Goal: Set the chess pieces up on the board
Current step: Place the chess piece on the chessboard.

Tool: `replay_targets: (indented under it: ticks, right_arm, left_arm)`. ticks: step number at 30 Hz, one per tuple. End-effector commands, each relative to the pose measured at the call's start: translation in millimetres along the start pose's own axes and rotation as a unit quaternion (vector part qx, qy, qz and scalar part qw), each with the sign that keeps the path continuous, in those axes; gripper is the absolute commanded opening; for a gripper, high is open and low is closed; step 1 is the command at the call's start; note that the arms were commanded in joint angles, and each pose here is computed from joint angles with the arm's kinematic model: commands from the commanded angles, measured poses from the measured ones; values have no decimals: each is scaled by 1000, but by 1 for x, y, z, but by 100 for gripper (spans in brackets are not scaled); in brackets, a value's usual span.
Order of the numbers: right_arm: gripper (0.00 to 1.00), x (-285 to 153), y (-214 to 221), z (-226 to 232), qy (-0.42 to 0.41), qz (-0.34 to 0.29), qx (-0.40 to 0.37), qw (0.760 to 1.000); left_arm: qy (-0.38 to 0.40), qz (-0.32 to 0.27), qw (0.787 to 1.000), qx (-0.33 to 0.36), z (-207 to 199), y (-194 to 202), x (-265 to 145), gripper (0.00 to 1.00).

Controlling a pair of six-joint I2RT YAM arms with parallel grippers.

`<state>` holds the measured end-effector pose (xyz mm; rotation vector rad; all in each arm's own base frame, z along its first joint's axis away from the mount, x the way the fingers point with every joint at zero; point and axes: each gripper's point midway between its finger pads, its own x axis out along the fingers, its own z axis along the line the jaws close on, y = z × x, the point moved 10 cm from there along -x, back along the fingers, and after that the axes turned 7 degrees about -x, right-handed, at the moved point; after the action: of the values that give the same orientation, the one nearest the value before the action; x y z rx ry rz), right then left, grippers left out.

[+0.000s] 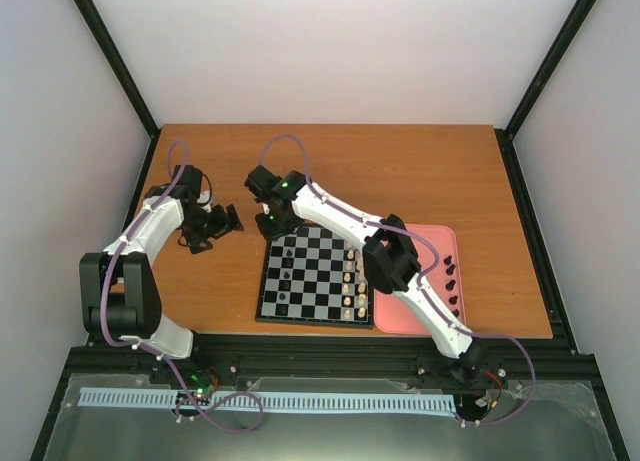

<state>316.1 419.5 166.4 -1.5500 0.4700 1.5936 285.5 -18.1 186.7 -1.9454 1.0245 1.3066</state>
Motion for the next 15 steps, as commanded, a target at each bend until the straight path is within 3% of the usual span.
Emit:
replay_targets:
  ticks: [1, 15]
  right_arm:
    - [3, 8, -1, 6, -2, 1, -10, 1000]
    - [9, 16, 0, 0, 29, 4, -15, 999]
  left_arm:
    - [14, -5, 1000, -7, -1, -2, -4, 100]
    - [16, 1, 1000, -9, -1, -2, 0, 100]
